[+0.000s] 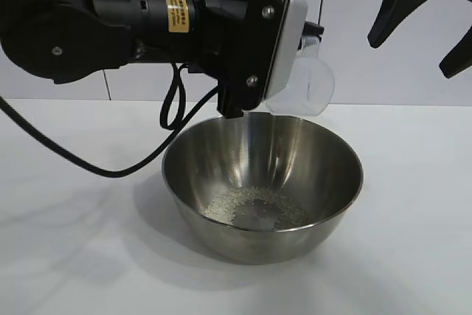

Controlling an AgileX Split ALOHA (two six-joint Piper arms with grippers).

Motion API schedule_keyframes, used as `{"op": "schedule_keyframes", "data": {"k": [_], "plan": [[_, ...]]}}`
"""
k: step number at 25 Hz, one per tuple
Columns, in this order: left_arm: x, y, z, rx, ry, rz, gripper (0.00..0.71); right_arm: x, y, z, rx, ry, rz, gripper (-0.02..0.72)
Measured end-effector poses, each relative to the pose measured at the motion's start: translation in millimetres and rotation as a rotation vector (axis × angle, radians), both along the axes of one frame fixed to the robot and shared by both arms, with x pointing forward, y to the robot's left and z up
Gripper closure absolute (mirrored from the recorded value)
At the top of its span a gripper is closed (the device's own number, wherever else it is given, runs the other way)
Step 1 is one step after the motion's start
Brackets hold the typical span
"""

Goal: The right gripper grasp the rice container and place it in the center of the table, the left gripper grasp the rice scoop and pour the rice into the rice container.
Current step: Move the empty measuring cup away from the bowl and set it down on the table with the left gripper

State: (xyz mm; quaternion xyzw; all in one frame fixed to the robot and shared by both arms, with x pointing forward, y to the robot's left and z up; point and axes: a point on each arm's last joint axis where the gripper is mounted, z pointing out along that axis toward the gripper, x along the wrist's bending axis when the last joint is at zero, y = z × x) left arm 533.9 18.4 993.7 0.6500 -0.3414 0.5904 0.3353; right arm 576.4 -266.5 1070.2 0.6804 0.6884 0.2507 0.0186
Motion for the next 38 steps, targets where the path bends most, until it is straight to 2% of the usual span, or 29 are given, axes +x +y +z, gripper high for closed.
{"op": "schedule_keyframes", "data": {"k": [5, 13, 16, 23, 26, 29, 32, 38], "plan": [[9.1, 6.6, 9.9, -0.263, 0.172, 0.129, 0.704, 0.0, 0.1, 0.0, 0.001, 0.0, 0.0, 0.064], [26.3, 29.3, 23.5, -0.844, 0.484, 0.357, 0.704, 0.0, 0.1, 0.0, 0.001, 0.0, 0.0, 0.064], [29.4, 34.9, 23.1, -0.974, 0.571, 0.401, 0.704, 0.0, 0.1, 0.0, 0.001, 0.0, 0.0, 0.064], [27.8, 41.9, 31.7, -1.067, 0.605, 0.416, 0.704, 0.0, 0.1, 0.0, 0.001, 0.0, 0.0, 0.064], [21.5, 58.5, 40.6, -1.101, 0.565, 0.42, 0.704, 0.1, 0.0, 0.0, 0.0, -0.001, 0.0, 0.064], [16.6, 85.6, 38.4, -1.14, 0.533, 0.46, 0.704, 0.5, -0.1, 0.2, 0.0, -0.005, -0.002, 0.064], [6.1, 108.1, 22.7, -1.166, 0.566, 0.514, 0.704, 0.6, -0.1, 0.2, -0.001, -0.007, -0.003, 0.064], [-24.4, 133.8, -18.6, -1.084, 0.642, 0.629, 0.704, 0.7, -0.1, 0.2, -0.001, -0.008, -0.003, 0.064]]}}
